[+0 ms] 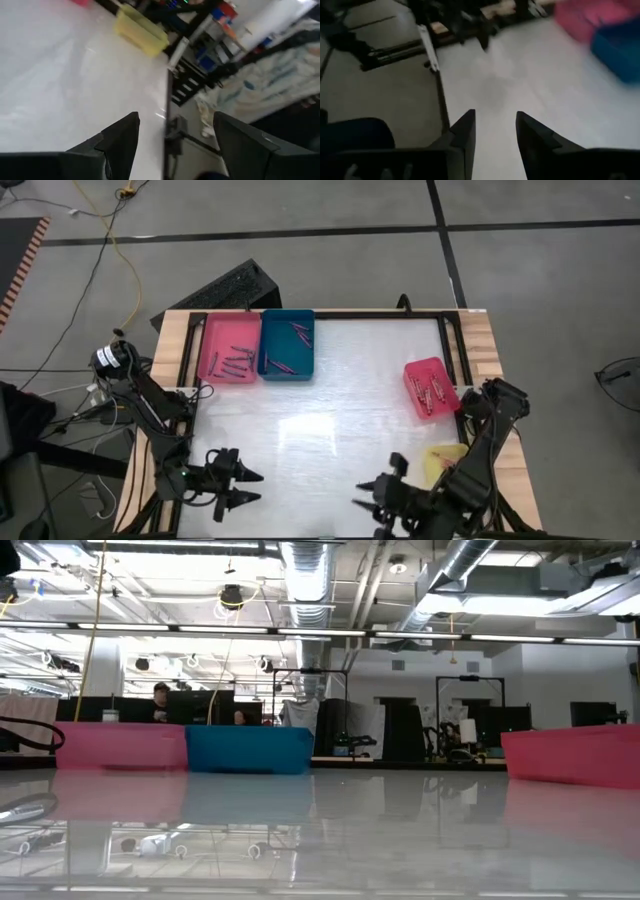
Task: Sort crayons
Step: Return to Home Position
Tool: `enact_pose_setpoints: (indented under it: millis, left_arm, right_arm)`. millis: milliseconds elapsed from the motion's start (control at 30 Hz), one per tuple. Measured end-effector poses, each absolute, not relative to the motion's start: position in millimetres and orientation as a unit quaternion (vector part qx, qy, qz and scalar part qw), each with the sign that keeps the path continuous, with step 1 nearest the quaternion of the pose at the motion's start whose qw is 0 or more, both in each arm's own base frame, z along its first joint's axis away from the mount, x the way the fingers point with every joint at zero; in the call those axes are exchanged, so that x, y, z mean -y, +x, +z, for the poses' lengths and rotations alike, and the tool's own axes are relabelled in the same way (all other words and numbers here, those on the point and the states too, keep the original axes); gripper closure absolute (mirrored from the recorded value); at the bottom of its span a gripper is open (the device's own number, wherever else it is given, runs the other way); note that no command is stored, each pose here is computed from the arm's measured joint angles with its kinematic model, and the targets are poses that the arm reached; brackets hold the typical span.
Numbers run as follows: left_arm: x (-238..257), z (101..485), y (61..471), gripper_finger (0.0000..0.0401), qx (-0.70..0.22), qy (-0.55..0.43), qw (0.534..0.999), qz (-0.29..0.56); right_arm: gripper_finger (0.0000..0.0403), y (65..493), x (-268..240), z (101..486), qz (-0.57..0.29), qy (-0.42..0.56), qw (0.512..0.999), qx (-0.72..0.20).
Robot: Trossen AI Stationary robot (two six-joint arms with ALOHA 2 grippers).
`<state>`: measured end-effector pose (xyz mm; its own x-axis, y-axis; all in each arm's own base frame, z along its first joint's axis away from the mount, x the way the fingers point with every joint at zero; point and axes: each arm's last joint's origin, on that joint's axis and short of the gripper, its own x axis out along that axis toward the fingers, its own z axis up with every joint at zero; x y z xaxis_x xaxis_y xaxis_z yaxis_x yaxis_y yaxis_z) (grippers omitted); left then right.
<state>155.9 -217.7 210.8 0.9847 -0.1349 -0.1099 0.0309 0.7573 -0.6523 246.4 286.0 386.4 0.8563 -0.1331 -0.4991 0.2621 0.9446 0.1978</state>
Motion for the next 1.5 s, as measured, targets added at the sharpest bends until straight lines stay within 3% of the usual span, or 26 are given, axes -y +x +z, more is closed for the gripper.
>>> enact_pose_setpoints:
  millis: [100,167,267,367,500,667,1067,1333,1500]
  left_arm:
    - [220.8,211.4,155.8,0.0156,-0.088,-0.327,0.937,-0.088]
    - [225.7,219.9,154.6,0.0156,-0.072,-0.282,0.942,-0.167]
    - [231.3,243.9,148.4,0.0156,0.028,-0.202,0.929,-0.31]
    - [223.1,268.0,140.3,0.0156,0.113,-0.136,0.905,-0.386]
    - [190.2,296.7,127.8,0.0156,0.105,-0.109,0.911,-0.383]
    - [134.8,323.3,102.5,0.0156,0.099,-0.093,0.923,-0.36]
    - [57.0,330.5,51.9,0.0156,0.107,-0.111,0.935,-0.319]
    - [46.3,312.3,44.1,0.0156,0.111,-0.114,0.935,-0.318]
    - [42.9,291.0,41.5,0.0156,0.13,-0.149,0.926,-0.322]
  right_arm:
    - [0.0268,260.1,-293.3,389.5,-0.066,0.071,0.971,-0.22]
    - [0.0268,271.2,-295.2,392.0,-0.046,0.035,0.978,-0.2]
    - [0.0268,287.6,-284.9,394.7,-0.015,0.024,0.979,-0.202]
    - [0.0268,299.4,-265.3,402.8,0.01,0.015,0.978,-0.21]
    - [0.0268,305.5,-237.7,422.4,0.054,-0.001,0.978,-0.201]
    - [0.0268,284.5,-203.5,451.9,0.046,-0.014,0.98,-0.191]
    - [0.0269,178.5,-133.0,514.5,-0.012,0.014,0.989,-0.143]
    - [0.0269,157.5,-121.1,513.9,-0.033,0.018,0.987,-0.155]
    - [0.0269,157.2,-120.0,476.8,-0.049,0.034,0.987,-0.151]
